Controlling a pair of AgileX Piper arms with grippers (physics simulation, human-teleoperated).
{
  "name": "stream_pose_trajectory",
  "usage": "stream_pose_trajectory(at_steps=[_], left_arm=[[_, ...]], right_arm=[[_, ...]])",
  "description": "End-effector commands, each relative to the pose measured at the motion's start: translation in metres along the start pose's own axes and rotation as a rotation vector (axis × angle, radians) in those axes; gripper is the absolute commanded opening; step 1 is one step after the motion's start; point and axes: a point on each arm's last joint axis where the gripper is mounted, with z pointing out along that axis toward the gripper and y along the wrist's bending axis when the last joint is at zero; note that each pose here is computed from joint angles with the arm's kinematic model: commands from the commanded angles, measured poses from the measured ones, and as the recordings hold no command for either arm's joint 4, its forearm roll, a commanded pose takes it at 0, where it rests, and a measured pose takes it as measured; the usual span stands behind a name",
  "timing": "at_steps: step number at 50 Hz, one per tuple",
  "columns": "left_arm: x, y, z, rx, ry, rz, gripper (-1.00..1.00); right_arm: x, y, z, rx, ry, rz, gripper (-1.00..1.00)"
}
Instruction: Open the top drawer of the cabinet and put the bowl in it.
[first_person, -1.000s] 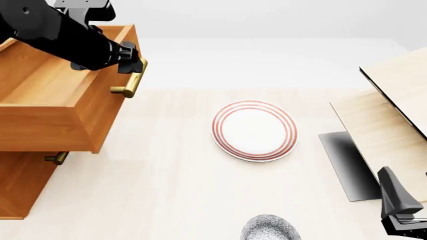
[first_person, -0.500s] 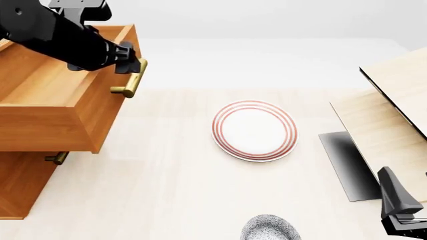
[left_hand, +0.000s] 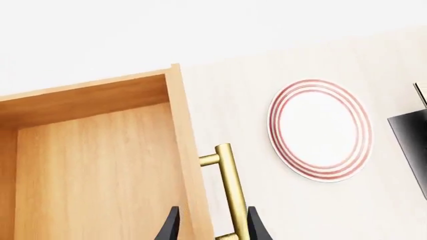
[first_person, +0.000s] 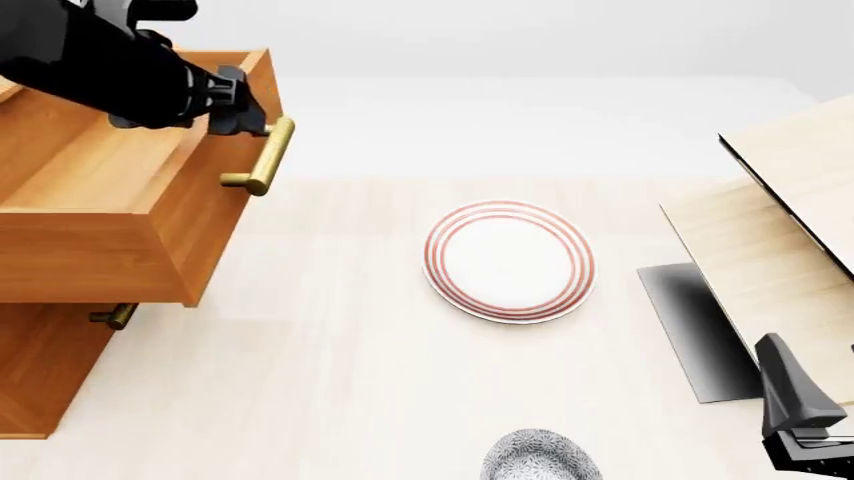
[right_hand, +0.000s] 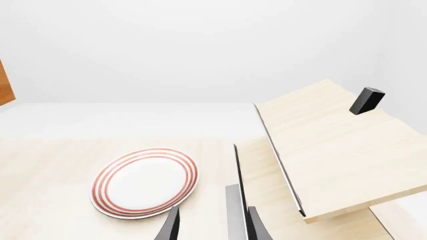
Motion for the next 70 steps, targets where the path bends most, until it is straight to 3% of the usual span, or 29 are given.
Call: stream_pose_trajectory(at_steps=[1, 33, 52, 70], left_arm=[[-0.003, 0.002, -0.016, -0.004, -0.02, 0.008, 1.0], [-0.007, -0.012, -0.077, 0.043, -0.098, 0.083, 1.0], [0.002, -0.032, -0.103, 0.111, -0.17, 0.305, 1.0], [0.026, -0.045, -0.111, 0.178, -0.188, 0.362, 1.0]], right_arm=[[0.0, 0.0, 0.0, 0.0, -0.001, -0.001, 1.0], [0.0, 0.0, 0.0, 0.001, -0.001, -0.001, 1.0], [0.0, 0.0, 0.0, 0.0, 0.0, 0.0, 1.0], [0.0, 0.0, 0.0, 0.0, 0.0, -0.001, 1.0]])
